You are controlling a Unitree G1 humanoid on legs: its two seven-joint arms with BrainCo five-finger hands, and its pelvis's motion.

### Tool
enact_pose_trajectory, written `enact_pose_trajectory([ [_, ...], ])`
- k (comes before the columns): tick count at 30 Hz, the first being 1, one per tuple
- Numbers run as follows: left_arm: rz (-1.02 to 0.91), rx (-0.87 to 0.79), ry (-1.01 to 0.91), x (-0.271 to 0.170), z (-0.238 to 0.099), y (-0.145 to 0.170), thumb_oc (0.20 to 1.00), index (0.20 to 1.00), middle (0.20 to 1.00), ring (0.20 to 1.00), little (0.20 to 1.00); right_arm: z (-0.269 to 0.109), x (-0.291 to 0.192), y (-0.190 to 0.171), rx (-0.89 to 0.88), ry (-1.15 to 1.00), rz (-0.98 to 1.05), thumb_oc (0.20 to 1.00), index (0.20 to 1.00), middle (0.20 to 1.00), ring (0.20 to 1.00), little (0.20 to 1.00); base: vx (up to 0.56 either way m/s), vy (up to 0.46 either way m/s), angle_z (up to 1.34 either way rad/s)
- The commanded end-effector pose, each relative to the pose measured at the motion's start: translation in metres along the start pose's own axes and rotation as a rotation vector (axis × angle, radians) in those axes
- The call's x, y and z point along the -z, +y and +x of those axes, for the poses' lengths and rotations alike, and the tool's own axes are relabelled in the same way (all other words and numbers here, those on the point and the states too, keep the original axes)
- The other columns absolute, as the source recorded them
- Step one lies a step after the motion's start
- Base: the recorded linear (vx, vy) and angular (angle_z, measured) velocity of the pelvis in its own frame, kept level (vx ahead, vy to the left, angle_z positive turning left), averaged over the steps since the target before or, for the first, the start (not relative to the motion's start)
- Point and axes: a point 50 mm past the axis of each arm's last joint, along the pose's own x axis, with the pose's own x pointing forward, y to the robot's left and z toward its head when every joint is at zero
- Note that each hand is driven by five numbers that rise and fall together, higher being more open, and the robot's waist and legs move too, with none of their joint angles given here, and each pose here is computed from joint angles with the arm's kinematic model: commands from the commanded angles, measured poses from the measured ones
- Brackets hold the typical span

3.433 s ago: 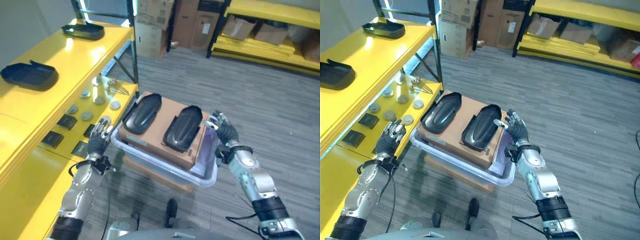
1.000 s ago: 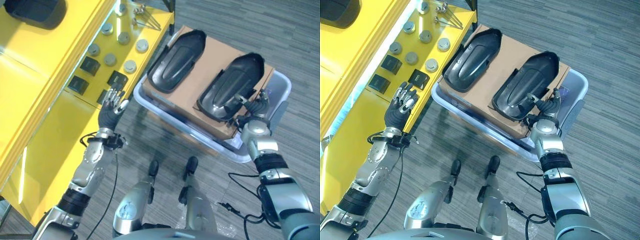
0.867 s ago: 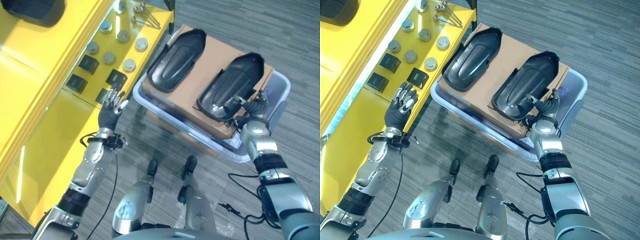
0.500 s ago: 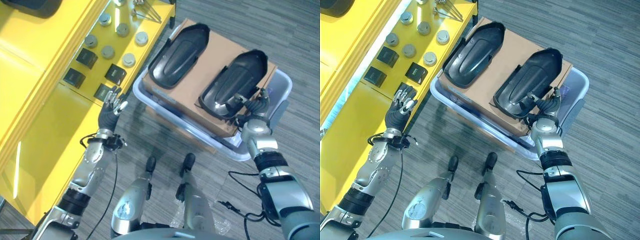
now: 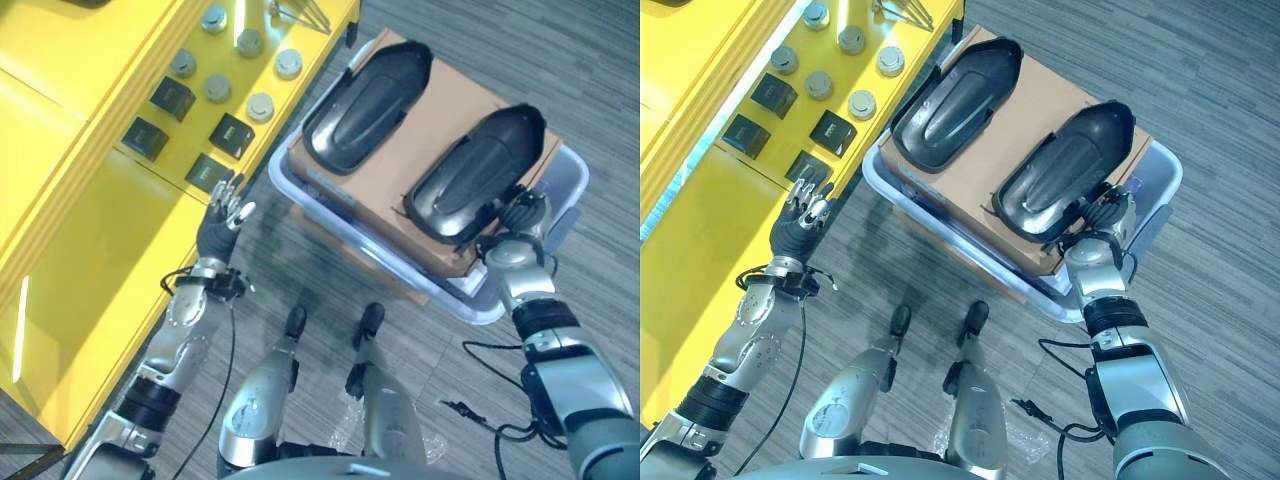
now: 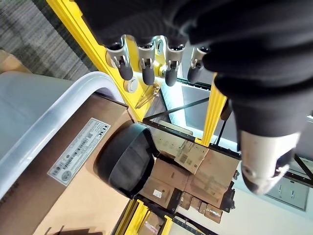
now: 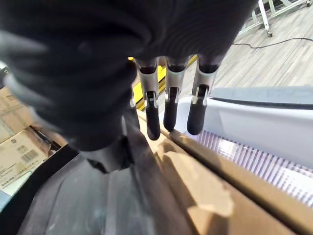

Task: Move parts from the plastic box to the shelf.

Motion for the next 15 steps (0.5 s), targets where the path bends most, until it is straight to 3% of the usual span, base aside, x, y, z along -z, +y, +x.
enact_pose_trajectory([
  [1, 0.014, 0.062, -0.094, -0.016, -0.003, -0.005, 1.0, 1.0, 1.0, 1.0, 1.0, 0.003, -0.002, -0.006, -0.005, -0.037, -0.046, 0.2, 0.2, 0.2, 0.2, 0.2, 0.0, 0.0, 0.0],
  [15, 0.024, 0.081, -0.104, -0.02, -0.002, -0.007, 1.0, 1.0, 1.0, 1.0, 1.0, 0.003, -0.013, -0.007, 0.011, -0.065, 0.035, 0.2, 0.2, 0.2, 0.2, 0.2, 0.0, 0.0, 0.0],
])
